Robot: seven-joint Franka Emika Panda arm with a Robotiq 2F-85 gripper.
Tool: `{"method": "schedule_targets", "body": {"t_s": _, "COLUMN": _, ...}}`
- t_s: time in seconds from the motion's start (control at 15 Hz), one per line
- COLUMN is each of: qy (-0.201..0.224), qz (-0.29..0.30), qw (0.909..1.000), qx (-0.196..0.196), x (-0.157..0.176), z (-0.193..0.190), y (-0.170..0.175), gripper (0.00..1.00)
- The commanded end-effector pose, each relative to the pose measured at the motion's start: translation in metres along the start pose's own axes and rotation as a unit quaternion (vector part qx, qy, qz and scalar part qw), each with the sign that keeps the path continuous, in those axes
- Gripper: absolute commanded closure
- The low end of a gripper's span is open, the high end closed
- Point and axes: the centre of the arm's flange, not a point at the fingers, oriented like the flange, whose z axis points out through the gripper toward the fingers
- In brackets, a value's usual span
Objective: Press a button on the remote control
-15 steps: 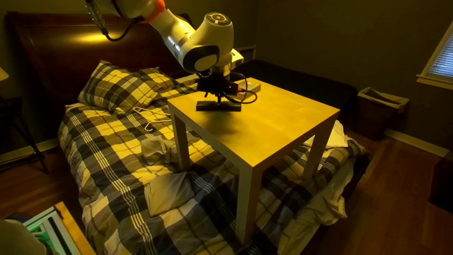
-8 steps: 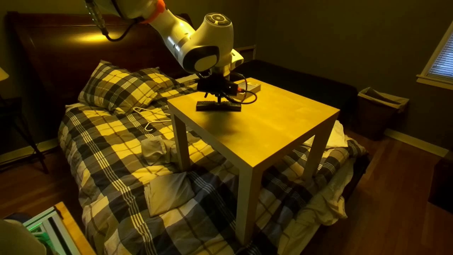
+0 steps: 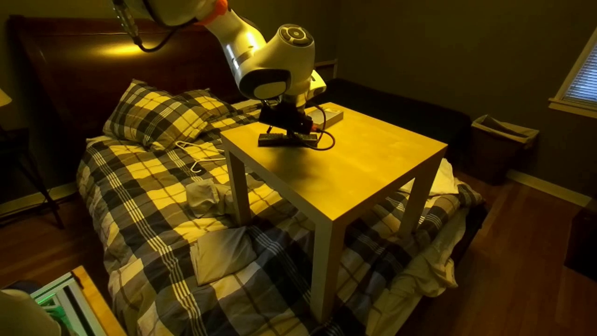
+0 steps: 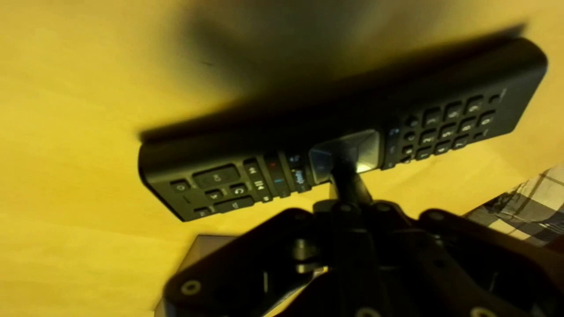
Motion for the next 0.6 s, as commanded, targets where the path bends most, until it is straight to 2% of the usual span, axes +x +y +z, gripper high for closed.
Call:
{"method": "schedule_targets", "body": {"t_s": 0.0, "qy": -0.005, "qz": 0.01, "qw": 0.9998, "qx": 0.019, "x": -0.03, "z": 0.023, "y": 0.005, "gripper": 1.0}}
{"method": "schedule_targets", "body": {"t_s": 0.27, "qy": 0.013, "qz": -0.007, "qw": 0.9999, "qx": 0.009, "x": -0.002, "z": -0.017, "y": -0.009, "gripper": 1.0}}
{"method": "schedule_targets", "body": {"t_s": 0.53, "qy": 0.003, "qz": -0.012, "qw": 0.9991, "qx": -0.042, "x": 0.021, "z": -0.083, "y": -0.017, "gripper": 1.0}}
